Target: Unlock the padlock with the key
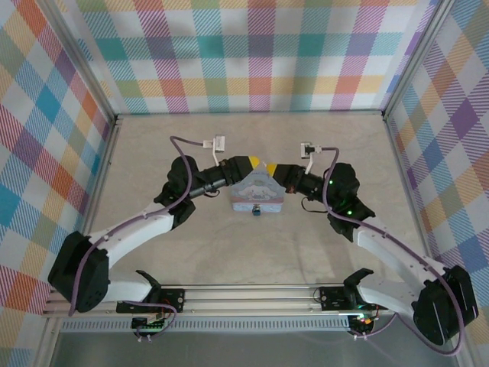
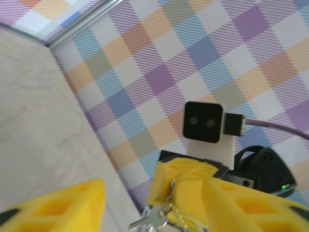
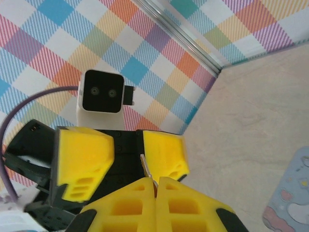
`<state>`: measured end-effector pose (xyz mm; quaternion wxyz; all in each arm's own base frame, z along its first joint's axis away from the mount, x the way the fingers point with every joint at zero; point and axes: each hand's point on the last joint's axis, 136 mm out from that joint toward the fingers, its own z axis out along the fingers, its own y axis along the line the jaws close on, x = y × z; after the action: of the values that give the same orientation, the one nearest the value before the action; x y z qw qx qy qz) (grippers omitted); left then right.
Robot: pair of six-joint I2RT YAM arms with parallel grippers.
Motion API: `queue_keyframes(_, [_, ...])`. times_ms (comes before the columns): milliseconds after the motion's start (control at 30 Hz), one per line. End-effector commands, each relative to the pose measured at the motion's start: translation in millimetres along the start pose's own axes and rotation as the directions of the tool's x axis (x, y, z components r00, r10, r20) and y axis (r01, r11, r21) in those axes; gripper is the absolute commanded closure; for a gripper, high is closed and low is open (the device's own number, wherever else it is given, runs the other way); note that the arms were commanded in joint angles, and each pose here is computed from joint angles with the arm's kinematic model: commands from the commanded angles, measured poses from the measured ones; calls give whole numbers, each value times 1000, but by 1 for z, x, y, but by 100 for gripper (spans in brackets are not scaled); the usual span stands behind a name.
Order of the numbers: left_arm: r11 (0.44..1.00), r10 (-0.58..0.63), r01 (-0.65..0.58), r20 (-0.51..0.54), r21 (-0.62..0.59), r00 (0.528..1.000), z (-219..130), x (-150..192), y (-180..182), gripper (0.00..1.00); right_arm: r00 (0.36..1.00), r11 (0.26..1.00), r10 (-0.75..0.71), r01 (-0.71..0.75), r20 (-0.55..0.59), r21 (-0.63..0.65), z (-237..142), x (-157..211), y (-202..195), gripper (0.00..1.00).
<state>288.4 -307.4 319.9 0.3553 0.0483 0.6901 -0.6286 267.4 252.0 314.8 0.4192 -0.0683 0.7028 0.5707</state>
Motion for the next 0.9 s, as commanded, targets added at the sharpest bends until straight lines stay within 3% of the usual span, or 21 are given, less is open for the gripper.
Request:
queue_keyframes(0, [980, 59, -61, -16, -191, 998, -19, 1, 19, 28, 996, 995, -85, 85, -6, 55, -14, -8, 2, 100])
queue_keyframes(133, [945, 108, -130, -90, -300, 990, -38, 15, 33, 22, 992, 975, -121, 125, -36, 183, -29, -10, -18, 100])
queue_keyframes(433, [916, -7, -106, -280, -388, 960, -49, 94, 88, 23, 975, 865, -192, 222, -112, 449, -37, -8, -83, 100])
queue_keyframes(667, [903, -63, -85, -325, -420, 944, -39, 135, 129, 25, 972, 811, -166, 230, -165, 538, -19, -2, -131, 100])
queue_keyframes(867, [886, -16, -126, -302, -446, 953, -27, 132, 153, 25, 971, 787, -149, 231, -186, 572, -5, -2, -157, 100])
